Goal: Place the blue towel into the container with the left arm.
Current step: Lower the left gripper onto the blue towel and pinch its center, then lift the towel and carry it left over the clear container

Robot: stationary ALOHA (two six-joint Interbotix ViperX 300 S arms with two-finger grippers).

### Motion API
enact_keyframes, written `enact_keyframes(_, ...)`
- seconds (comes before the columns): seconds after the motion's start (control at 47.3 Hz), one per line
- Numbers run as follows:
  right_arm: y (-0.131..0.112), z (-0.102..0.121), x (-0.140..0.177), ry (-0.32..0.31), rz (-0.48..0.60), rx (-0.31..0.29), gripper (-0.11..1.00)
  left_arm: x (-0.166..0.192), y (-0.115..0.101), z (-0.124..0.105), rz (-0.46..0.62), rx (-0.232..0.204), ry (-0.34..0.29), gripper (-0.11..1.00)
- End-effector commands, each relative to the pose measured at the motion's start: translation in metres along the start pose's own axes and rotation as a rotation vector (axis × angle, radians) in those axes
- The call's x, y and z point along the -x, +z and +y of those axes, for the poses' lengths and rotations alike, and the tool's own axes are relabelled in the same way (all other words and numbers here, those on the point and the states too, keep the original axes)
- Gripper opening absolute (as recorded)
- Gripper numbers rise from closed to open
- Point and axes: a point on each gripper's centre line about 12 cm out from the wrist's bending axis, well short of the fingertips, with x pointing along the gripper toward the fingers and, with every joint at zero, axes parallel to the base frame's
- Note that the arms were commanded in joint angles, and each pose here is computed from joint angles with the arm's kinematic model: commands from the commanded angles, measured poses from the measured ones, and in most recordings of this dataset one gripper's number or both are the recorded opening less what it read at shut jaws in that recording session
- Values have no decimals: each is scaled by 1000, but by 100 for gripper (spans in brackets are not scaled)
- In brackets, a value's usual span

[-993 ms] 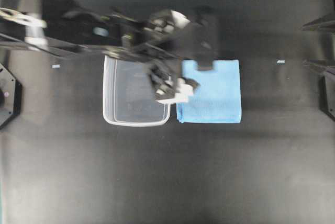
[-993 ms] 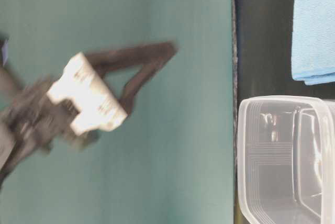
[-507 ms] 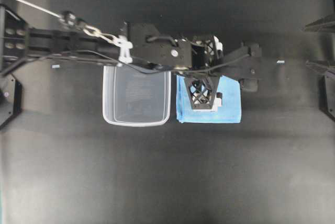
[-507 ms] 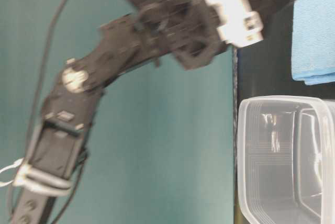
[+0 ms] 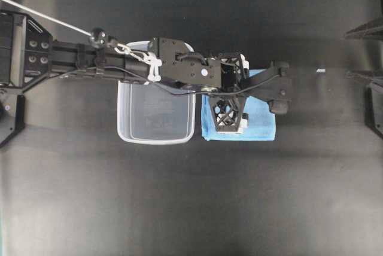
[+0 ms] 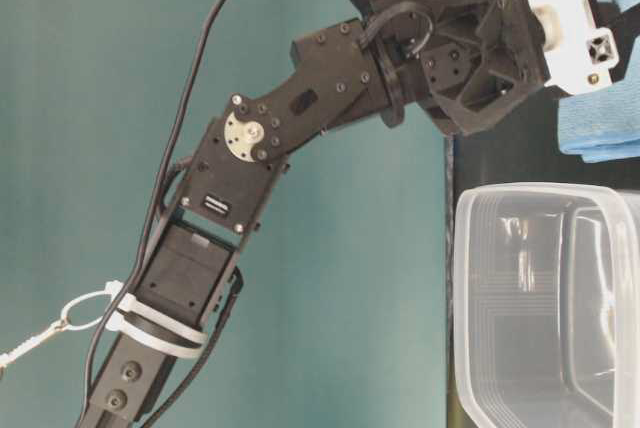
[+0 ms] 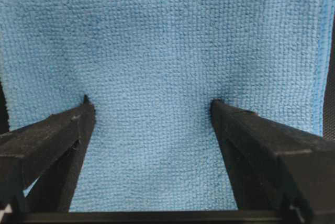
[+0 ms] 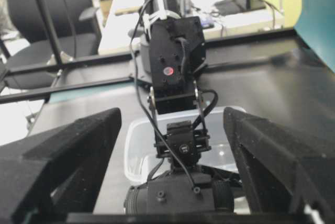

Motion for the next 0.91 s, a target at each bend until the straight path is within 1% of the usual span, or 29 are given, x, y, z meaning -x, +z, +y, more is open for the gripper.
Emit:
enact_keyframes(0.0, 4, 0, -1, -4, -8, -5, 76, -7, -8, -4, 23, -10, -3, 83)
enact_keyframes(0.042, 4, 0, -1, -4, -8, -5, 76, -6, -9, -4, 27, -11, -5, 79)
enact_keyframes(0.084, 5, 0, -1, -3, -10, -5, 76, -3, -8, -4, 21, -11, -4, 71)
enact_keyframes(0.148, 5, 0, -1, -3, -10, -5, 76, 4, -5, -3, 6, -11, -1, 55)
enact_keyframes(0.19, 5, 0, 0, -3, -13, -5, 76, 8, -2, -2, -6, -10, 0, 42)
enact_keyframes(0.275, 8, 0, 1, -2, -22, -5, 76, 21, 7, -2, -38, -19, 4, 20)
enact_keyframes(0.338, 9, 0, 2, -1, -29, -2, 76, 36, 16, 0, -70, -33, 9, 7)
enact_keyframes(0.359, 9, 0, 2, -1, -31, -2, 76, 41, 19, 0, -81, -38, 10, 6)
enact_keyframes(0.401, 10, 0, 3, 0, -36, -2, 76, 52, 24, 1, -104, -48, 14, 6)
enact_keyframes(0.486, 11, 1, 4, 1, -43, -2, 76, 83, 37, 4, -152, -62, 23, 6)
enact_keyframes(0.613, 12, 1, 5, 1, -48, -3, 76, 142, 47, 5, -199, -62, 31, 6)
enact_keyframes(0.76, 10, 1, 5, 1, -45, -3, 76, 204, 39, 7, -210, -58, 36, 6)
enact_keyframes(0.803, 10, 1, 4, 1, -45, -3, 76, 222, 33, 7, -209, -57, 35, 6)
enact_keyframes(0.887, 10, 0, 4, 1, -45, -3, 76, 246, 20, 6, -206, -56, 36, 6)
